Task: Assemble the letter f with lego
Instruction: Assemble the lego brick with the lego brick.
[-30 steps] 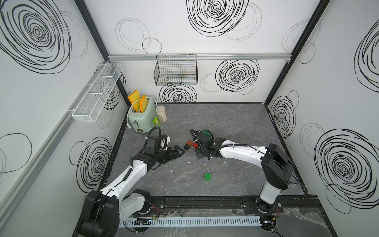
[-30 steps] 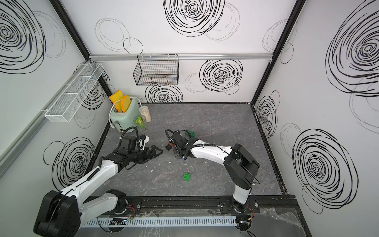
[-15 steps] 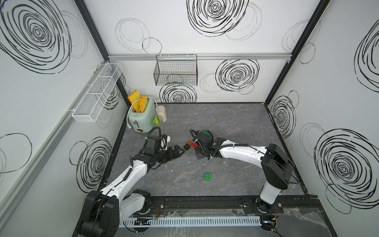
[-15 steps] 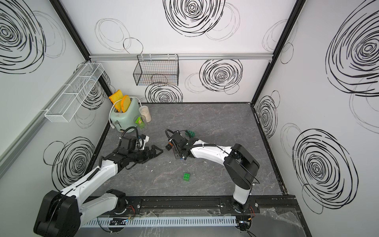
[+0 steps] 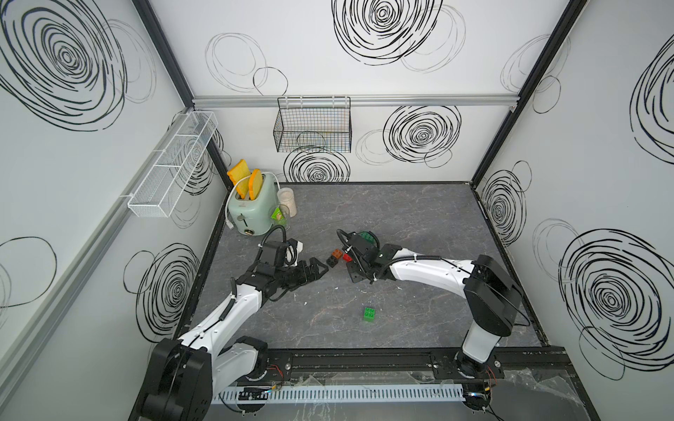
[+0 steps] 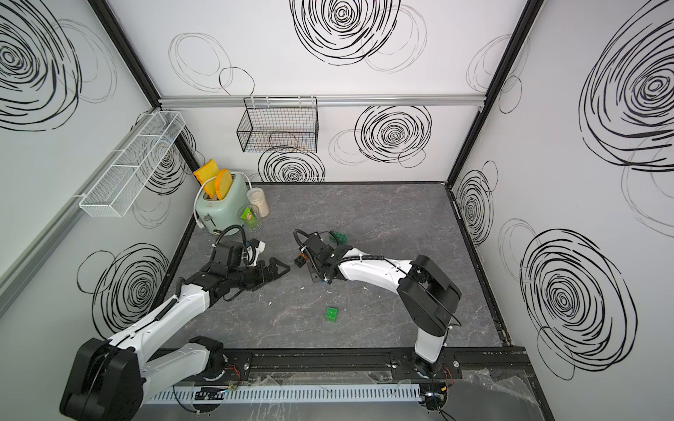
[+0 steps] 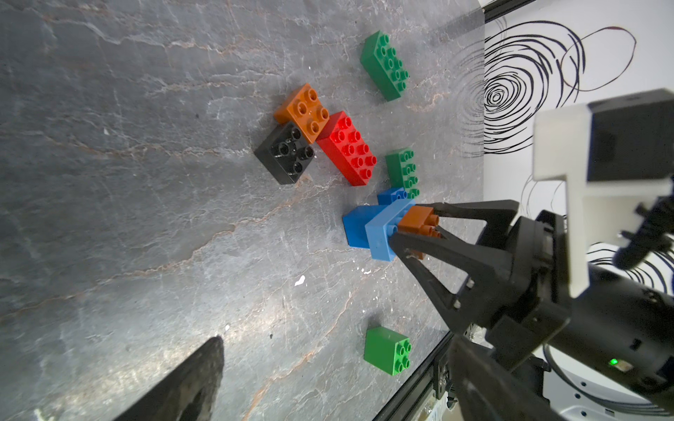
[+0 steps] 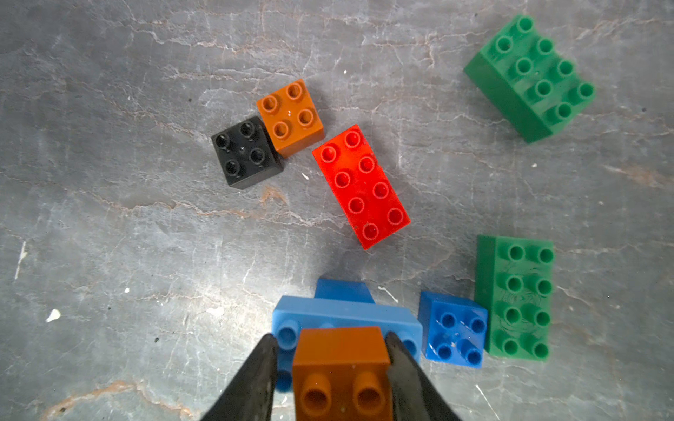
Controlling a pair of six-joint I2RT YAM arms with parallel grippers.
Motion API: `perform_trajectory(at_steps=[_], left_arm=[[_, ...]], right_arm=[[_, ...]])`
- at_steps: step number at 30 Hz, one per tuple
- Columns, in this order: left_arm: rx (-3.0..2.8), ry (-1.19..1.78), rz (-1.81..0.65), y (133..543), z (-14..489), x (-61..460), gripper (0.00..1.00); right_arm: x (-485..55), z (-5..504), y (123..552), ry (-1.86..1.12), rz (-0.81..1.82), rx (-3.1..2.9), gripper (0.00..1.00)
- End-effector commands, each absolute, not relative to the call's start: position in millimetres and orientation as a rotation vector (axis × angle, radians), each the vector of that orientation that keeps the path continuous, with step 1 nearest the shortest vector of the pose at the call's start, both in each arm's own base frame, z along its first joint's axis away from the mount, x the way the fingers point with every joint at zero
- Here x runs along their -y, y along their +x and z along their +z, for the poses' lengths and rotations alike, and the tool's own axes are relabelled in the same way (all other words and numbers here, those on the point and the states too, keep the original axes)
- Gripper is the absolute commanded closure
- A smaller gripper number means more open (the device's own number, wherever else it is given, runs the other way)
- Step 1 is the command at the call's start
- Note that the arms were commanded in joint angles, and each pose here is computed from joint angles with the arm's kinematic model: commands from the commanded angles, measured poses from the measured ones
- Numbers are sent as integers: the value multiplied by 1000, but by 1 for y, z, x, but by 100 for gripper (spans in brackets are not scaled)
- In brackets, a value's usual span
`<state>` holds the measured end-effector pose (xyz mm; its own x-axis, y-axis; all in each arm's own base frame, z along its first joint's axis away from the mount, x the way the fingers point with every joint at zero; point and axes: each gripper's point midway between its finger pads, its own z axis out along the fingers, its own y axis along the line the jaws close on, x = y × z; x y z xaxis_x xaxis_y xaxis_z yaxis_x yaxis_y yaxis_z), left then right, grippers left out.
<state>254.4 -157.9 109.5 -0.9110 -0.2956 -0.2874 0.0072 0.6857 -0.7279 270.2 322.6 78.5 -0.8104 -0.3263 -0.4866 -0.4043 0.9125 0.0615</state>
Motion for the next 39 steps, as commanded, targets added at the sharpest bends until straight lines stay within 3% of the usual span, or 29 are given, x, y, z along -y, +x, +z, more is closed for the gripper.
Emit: perform_trajectory(at_steps=[1,39], left_arm=[[-2490,-234,-1093,259,111,156,2],[-2486,-227,-1093,259,112,157,2]], right_arm=[[-321,78,272,-536,177,-2602,50],[-318,99,273,-533,189,-2561,43]])
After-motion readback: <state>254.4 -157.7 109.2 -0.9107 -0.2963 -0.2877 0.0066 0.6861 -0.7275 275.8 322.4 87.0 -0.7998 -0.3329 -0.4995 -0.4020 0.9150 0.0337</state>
